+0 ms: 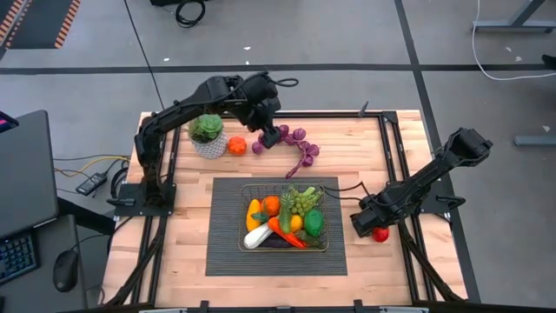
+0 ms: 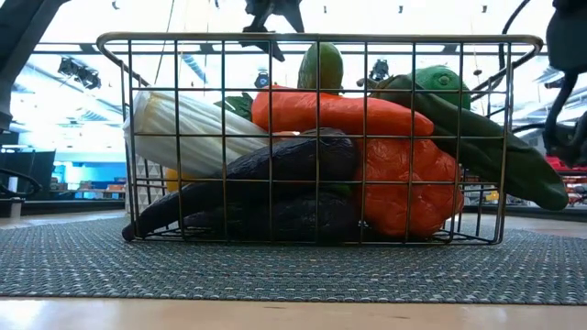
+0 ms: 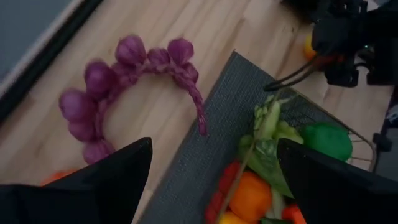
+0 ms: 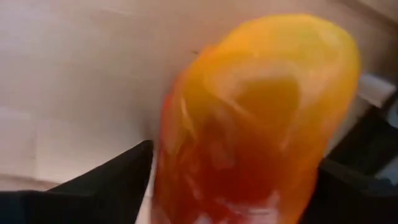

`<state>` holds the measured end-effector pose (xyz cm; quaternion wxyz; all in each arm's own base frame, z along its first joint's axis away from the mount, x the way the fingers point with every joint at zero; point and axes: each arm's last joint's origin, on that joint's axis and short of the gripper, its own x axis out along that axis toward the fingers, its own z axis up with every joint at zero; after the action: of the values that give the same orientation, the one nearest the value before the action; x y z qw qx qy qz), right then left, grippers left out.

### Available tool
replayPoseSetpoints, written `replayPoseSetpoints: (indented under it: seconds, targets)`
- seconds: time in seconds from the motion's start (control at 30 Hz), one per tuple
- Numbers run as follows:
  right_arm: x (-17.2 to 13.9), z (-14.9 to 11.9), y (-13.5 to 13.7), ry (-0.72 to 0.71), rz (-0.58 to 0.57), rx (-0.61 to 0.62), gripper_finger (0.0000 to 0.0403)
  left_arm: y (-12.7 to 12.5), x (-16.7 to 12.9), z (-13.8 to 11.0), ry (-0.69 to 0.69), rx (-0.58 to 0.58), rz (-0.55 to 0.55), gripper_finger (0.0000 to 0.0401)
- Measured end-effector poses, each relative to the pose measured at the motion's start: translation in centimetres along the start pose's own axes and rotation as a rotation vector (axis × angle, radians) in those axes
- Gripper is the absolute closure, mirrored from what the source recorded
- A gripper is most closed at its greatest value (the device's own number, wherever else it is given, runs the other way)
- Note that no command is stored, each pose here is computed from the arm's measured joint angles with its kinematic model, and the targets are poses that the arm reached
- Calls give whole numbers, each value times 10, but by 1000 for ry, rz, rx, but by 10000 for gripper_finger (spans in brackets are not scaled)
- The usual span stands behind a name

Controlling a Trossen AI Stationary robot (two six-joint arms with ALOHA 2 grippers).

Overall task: Build produce basket
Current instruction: Put the orange mango into the gold wire basket

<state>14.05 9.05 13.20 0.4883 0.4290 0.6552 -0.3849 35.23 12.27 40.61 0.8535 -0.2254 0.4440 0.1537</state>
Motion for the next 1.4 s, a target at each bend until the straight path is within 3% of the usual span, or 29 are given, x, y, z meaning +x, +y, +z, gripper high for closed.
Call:
replayPoseSetpoints:
  seconds: [0.17,0.37,0.53,0.63,0.77,0.97,1.17,1.4]
  targets:
    - [0,1,0,-17,36,-30,132,-9,-1,0,-28,-103,-19,48]
    - [-22,-8,11,-158,189,-75,133,-33,-4,3,-86,-312,-145,48]
    - [-50,-11,27,-413,343,-154,133,-73,-7,-8,-113,-351,-207,48]
    - [-69,-12,36,-455,397,-183,128,-100,-5,-16,-136,-401,-225,48]
    - [-103,-18,49,-545,497,-236,126,-125,-8,-24,-196,-371,-236,48]
    - [-143,-17,60,-748,570,-302,131,-129,-15,-27,-234,-460,-238,48]
    - [-162,-14,80,-850,719,-558,125,-134,-18,-26,-274,-468,-258,48]
    - [-167,10,79,-930,665,-455,121,-131,-28,1,-481,-502,-396,48]
